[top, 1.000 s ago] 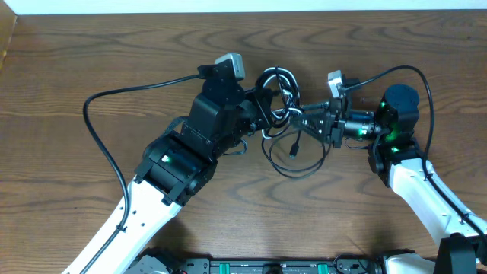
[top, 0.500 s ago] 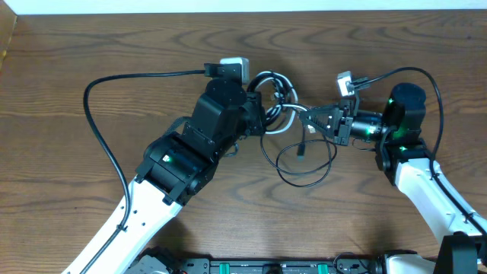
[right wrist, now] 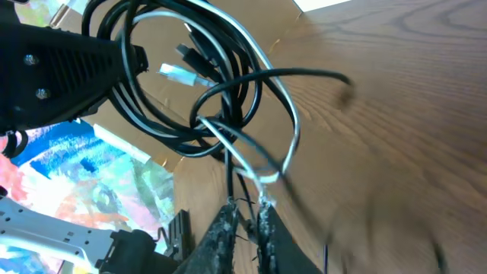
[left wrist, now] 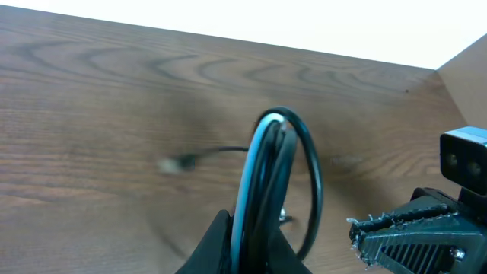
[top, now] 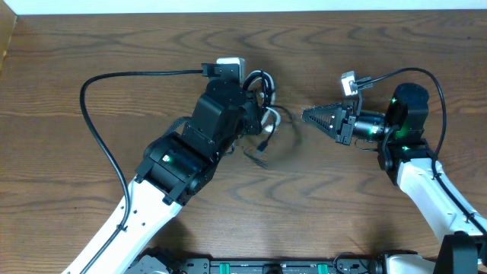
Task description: Untangle cables
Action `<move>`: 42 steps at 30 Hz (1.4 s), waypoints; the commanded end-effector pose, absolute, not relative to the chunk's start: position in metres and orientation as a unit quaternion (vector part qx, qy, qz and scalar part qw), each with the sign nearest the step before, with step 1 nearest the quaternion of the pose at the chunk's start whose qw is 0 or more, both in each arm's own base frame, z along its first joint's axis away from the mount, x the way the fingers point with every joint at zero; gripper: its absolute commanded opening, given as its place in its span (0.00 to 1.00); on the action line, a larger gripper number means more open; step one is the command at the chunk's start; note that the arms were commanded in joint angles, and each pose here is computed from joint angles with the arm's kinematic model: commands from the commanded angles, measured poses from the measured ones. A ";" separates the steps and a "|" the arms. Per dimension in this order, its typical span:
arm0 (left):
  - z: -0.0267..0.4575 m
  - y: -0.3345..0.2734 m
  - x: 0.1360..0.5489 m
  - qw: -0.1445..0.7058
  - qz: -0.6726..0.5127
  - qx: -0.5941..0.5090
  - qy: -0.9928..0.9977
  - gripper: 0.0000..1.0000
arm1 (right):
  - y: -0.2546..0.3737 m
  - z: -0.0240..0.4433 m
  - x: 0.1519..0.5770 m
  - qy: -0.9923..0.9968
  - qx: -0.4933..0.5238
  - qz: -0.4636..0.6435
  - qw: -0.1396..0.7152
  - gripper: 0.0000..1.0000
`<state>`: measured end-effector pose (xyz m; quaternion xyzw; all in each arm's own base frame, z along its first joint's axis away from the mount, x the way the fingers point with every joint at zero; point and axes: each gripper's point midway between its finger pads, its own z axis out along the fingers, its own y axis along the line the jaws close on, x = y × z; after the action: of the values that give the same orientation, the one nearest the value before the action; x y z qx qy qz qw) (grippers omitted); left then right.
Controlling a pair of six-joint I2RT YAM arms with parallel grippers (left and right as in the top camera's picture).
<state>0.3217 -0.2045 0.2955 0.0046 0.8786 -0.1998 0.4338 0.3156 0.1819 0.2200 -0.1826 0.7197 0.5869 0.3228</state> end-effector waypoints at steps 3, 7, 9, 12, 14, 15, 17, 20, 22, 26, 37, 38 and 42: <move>0.304 -0.203 0.324 0.443 -0.202 0.002 0.873 0.08 | 0.179 0.223 0.316 0.718 -0.187 0.583 0.333 0.10; 0.304 -0.203 0.324 0.436 -0.220 -0.033 0.872 0.08 | 0.180 0.223 0.316 0.717 -0.188 0.583 0.331 0.10; 0.306 -0.204 0.325 0.436 -0.229 -0.047 0.869 0.08 | 0.180 0.223 0.316 0.717 -0.188 0.583 0.332 0.10; 0.310 -0.205 0.327 0.439 -0.240 -0.060 0.864 0.08 | 0.180 0.224 0.314 0.715 -0.191 0.586 0.329 0.11; 0.313 -0.206 0.328 0.443 -0.243 -0.060 0.861 0.08 | 0.181 0.225 0.310 0.709 -0.203 0.590 0.328 0.14; 0.314 -0.206 0.328 0.444 -0.245 -0.061 0.860 0.08 | 0.182 0.227 0.308 0.704 -0.213 0.592 0.329 0.16; 0.317 -0.207 0.330 0.448 -0.249 -0.063 0.856 0.08 | 0.183 0.229 0.302 0.693 -0.234 0.598 0.328 0.21; 0.319 -0.200 0.334 0.450 -0.259 -0.121 0.846 0.08 | 0.185 0.230 0.297 0.687 -0.245 0.602 0.324 0.27; 0.321 -0.192 0.338 0.453 -0.261 -0.169 0.836 0.08 | 0.189 0.230 0.295 0.685 -0.250 0.604 0.321 0.31; 0.322 -0.182 0.342 0.454 -0.269 -0.237 0.816 0.08 | 0.202 0.235 0.276 0.647 -0.321 0.610 0.327 0.38; 0.319 -0.195 0.336 0.405 -0.325 -0.280 0.808 0.08 | 0.243 0.226 0.268 0.621 -0.399 0.556 0.383 0.65; 0.318 -0.197 0.335 0.399 -0.329 -0.276 0.810 0.08 | 0.246 0.225 0.270 0.625 -0.397 0.550 0.386 0.68; 0.317 -0.205 0.331 0.383 -0.345 -0.264 0.815 0.08 | 0.257 0.221 0.268 0.620 -0.417 0.529 0.402 0.73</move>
<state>0.3339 -0.1979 0.3097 -0.2669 0.8189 -0.3177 0.3964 0.2625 0.2498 0.2231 -0.4007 0.6207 0.5648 0.3677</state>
